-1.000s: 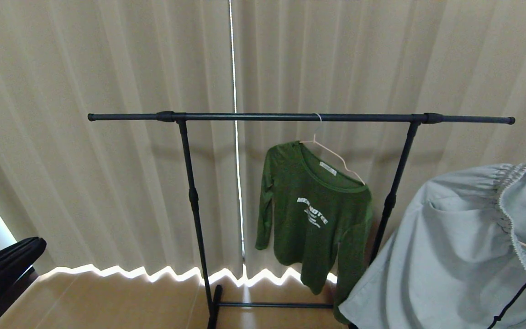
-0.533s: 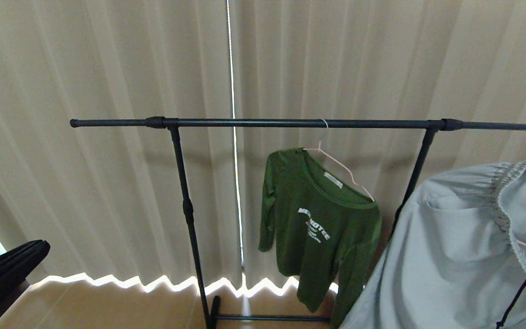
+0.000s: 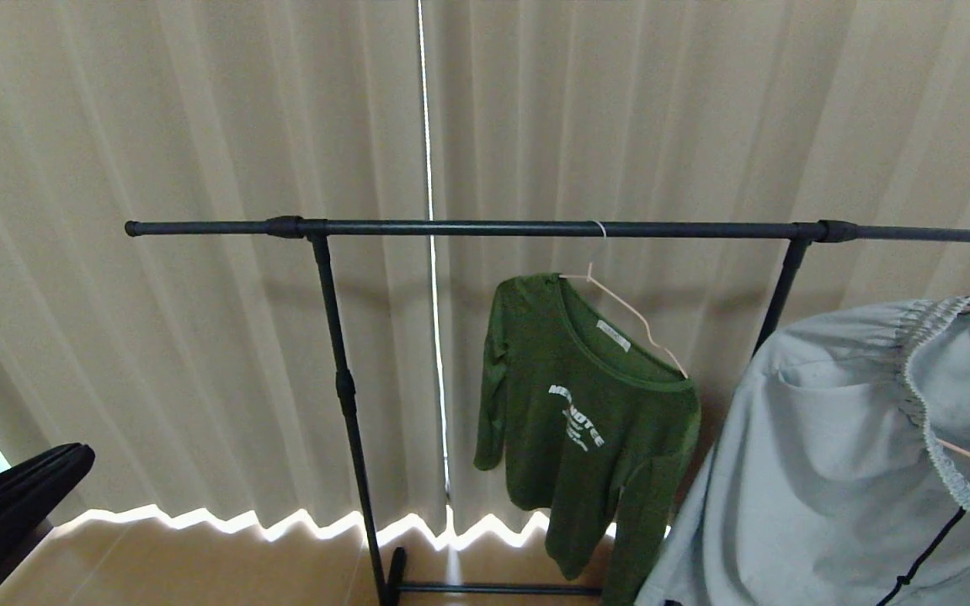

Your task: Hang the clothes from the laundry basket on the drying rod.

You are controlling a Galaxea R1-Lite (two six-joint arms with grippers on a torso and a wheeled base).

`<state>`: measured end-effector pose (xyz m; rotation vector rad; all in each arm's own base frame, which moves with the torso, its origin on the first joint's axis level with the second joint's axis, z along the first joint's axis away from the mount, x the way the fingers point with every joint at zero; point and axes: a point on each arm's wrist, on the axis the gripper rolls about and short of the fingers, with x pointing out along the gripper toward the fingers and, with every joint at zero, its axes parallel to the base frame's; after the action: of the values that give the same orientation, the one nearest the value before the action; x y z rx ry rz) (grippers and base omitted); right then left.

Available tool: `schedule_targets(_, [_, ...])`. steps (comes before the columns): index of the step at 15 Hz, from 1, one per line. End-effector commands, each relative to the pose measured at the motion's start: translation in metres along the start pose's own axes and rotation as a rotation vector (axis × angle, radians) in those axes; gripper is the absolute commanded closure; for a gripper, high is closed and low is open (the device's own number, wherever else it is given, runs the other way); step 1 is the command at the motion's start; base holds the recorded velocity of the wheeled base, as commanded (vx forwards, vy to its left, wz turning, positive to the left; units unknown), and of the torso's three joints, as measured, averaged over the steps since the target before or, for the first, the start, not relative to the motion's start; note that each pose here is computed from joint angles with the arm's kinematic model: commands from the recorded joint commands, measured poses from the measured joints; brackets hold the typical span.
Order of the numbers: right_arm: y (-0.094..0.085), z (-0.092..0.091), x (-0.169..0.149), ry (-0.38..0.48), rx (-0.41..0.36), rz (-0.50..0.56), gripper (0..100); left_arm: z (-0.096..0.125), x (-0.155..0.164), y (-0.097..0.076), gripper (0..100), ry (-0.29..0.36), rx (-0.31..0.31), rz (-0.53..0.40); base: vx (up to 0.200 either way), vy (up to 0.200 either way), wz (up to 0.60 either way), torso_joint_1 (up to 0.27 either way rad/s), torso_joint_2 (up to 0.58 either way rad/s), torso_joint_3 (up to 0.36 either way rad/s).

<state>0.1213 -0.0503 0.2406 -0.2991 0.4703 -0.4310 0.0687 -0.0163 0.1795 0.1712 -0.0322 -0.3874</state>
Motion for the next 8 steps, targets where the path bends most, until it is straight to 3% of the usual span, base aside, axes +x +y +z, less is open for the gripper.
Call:
schedule_targets(1, [0.0005,-0.0003,0.0002,0.002,-0.002,0.003,100,-0.0003,0.0010,0.0002,100,0.004,0.002,-0.001,0.000,0.000,0.00,0.000,0.00,0.000])
schedule_targets(8, [0.0084,0.0026,-0.0016,-0.023,-0.027,0.056,100,-0.0013,0.0003,-0.0001,100,0.007,0.006,-0.001,0.000,0.000,0.00,0.000,0.00,0.000])
